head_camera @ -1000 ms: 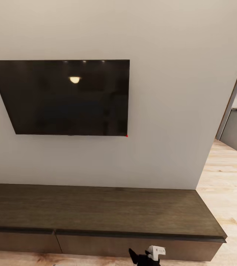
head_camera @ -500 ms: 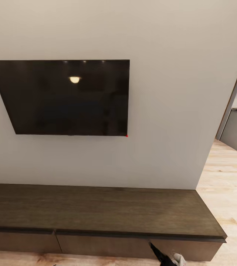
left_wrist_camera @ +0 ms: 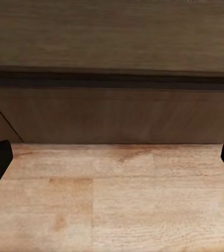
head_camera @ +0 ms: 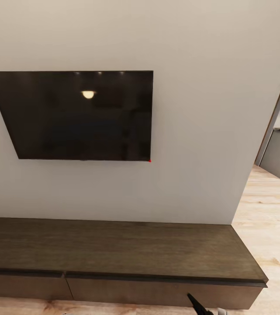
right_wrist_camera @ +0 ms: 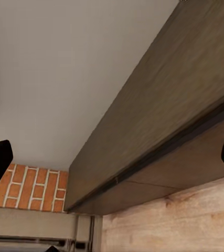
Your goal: Place each of the two pumpkins and all three candles from the living room inside a cabinet in the living room (use any cabinet), then make sure every cabinet is closed, and position the cauldron so it is next to a table in the living room.
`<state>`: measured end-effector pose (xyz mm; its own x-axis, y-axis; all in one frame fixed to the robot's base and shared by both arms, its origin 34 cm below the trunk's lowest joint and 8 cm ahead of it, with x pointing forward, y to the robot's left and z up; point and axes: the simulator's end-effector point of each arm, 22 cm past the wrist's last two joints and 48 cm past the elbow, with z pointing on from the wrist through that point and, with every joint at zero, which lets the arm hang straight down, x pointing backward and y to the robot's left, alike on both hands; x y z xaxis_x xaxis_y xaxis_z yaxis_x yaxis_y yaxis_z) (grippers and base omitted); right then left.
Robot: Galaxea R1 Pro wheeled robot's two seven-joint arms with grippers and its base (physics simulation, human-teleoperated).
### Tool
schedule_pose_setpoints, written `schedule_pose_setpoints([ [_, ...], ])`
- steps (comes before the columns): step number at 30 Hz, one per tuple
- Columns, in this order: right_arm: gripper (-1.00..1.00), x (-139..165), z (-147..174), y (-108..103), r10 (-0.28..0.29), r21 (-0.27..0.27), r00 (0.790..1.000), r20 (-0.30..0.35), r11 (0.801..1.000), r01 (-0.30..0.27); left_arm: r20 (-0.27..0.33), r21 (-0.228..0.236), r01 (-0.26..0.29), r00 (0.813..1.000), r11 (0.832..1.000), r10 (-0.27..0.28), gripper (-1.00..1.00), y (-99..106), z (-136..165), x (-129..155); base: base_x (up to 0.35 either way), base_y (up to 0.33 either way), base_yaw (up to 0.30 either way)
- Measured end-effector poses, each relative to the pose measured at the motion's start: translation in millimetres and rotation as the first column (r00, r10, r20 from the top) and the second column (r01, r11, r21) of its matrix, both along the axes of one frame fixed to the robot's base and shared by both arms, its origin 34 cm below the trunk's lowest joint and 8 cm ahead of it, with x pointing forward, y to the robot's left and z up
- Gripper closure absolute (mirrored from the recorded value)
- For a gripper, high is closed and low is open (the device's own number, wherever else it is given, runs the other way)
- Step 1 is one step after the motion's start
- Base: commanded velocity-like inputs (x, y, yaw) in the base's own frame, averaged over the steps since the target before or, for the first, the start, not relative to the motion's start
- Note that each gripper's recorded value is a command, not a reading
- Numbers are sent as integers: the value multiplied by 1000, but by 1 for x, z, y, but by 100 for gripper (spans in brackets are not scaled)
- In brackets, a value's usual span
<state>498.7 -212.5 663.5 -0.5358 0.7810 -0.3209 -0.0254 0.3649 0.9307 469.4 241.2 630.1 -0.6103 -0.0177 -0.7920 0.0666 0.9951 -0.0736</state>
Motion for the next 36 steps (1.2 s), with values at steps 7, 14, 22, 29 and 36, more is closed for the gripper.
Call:
schedule_pose_setpoints([
  [7, -100, 1, 0, -1, -8, -1, 1000, 3, 1000, 8, 0, -3, 0, 1000, 1000, 0, -100, 0, 0, 0, 0, 0, 0],
  [14, -100, 2, -8, -6, -35, -20, 999, -30, 999, 35, 2, -3, 0, 1000, 1000, 0, -100, 0, 1, 0, 0, 0, 0],
  [22, -100, 40, -19, -65, -216, -33, 970, -115, 976, 213, 9, -13, 13, 1000, 1000, -13, -100, -4, 4, -1, 0, 0, 0],
  [29, -100, 56, -20, -88, -244, 15, 954, -176, 968, 250, 11, -17, 20, 1000, 1000, -20, -100, -6, 6, -3, 0, 0, 0],
  [36, -100, 60, -22, -123, -282, 42, 929, -241, 953, 300, 10, -18, 22, 1000, 1000, -22, -100, -6, 6, -3, 0, 0, 0],
])
